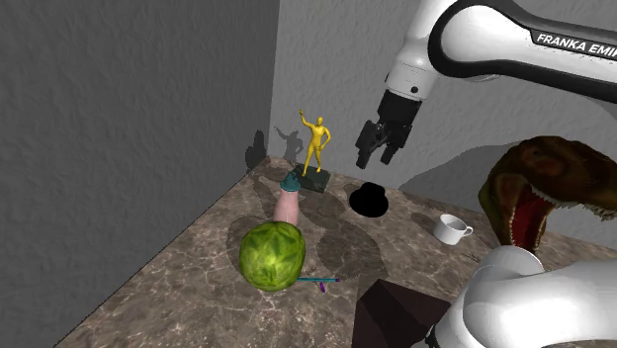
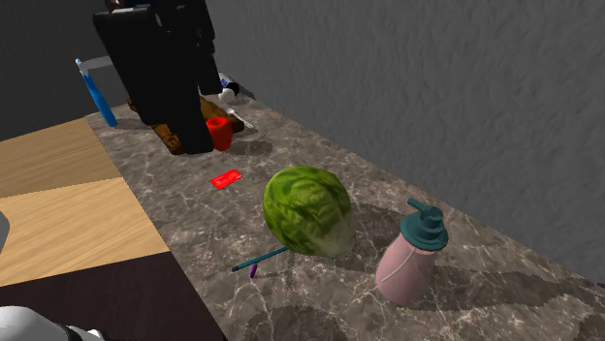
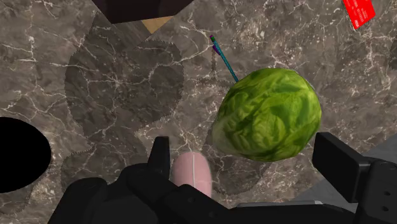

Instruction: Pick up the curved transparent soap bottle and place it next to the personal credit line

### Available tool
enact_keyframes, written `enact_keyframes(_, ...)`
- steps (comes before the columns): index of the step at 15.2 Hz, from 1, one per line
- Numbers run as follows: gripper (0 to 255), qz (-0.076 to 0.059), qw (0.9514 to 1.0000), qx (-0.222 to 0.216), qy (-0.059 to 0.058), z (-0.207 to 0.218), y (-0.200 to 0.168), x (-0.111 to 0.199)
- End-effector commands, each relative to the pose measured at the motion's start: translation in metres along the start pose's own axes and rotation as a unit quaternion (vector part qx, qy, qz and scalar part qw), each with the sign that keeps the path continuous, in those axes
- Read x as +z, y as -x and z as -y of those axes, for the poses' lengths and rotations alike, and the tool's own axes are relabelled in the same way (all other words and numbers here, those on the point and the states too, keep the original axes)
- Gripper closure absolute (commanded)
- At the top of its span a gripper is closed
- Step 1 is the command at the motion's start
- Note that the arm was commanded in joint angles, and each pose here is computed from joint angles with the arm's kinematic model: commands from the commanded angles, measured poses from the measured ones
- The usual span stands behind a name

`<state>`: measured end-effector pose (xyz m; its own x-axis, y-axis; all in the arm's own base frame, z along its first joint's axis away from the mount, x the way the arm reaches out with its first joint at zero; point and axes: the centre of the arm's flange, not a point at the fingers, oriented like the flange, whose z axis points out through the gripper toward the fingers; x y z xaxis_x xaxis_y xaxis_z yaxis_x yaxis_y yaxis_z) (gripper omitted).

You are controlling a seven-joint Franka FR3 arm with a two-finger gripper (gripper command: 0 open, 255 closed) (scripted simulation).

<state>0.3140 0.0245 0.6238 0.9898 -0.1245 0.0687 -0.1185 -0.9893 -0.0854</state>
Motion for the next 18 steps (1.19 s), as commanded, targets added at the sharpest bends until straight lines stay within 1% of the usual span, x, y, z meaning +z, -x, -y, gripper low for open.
enact_keyframes(1,0,0.000,1.0000,0.000,0.000,0.000,0.000,0.000)
enact_keyframes(5,0,-0.011,0.9989,-0.045,0.001,-0.014,-0.031,0.037)
enact_keyframes(9,0,-0.021,0.9957,-0.090,0.002,-0.026,-0.064,0.074)
enact_keyframes(13,0,-0.032,0.9903,-0.135,0.003,-0.034,-0.099,0.110)
enact_keyframes(18,0,-0.045,0.9805,-0.191,0.004,-0.040,-0.144,0.154)
